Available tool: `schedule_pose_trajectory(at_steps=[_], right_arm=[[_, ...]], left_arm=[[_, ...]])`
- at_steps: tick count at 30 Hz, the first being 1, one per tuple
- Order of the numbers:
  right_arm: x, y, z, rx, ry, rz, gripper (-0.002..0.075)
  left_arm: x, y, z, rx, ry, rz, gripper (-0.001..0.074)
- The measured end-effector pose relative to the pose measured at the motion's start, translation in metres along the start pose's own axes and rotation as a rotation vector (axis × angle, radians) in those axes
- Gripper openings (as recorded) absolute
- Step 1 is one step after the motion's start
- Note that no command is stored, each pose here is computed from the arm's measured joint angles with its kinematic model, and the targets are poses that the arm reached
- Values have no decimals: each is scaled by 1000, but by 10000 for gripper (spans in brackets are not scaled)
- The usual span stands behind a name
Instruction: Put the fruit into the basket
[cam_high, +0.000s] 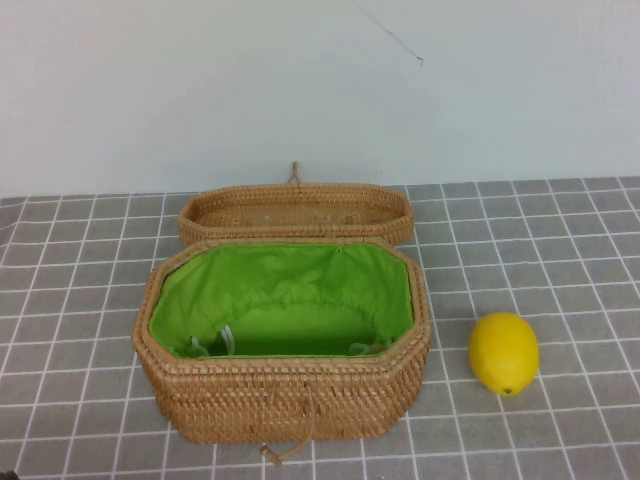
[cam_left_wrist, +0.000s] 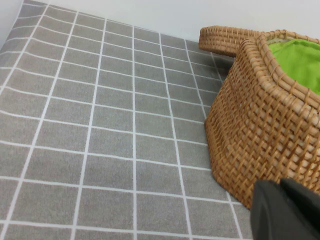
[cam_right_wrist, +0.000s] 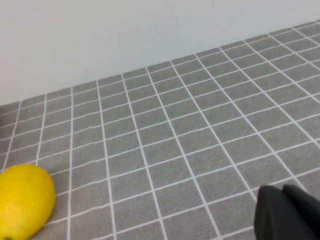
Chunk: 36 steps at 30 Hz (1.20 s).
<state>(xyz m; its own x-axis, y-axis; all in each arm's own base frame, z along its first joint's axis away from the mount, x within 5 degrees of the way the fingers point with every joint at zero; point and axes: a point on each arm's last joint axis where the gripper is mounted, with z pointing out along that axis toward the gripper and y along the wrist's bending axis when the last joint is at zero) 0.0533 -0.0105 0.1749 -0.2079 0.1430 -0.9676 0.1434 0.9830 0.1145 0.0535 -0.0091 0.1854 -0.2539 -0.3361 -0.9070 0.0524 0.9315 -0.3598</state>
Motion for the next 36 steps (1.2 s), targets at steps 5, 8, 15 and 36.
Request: schedule_pose_trajectory(at_steps=[5, 8, 15, 36], right_arm=[[-9, 1, -2, 6, 1, 3, 0], [-9, 1, -2, 6, 1, 3, 0], [-9, 1, -2, 6, 1, 3, 0], [-9, 1, -2, 6, 1, 3, 0]], left_arm=[[0, 0, 0, 0, 0, 0, -3], [0, 0, 0, 0, 0, 0, -3], [0, 0, 0, 0, 0, 0, -3], [0, 0, 0, 0, 0, 0, -3]])
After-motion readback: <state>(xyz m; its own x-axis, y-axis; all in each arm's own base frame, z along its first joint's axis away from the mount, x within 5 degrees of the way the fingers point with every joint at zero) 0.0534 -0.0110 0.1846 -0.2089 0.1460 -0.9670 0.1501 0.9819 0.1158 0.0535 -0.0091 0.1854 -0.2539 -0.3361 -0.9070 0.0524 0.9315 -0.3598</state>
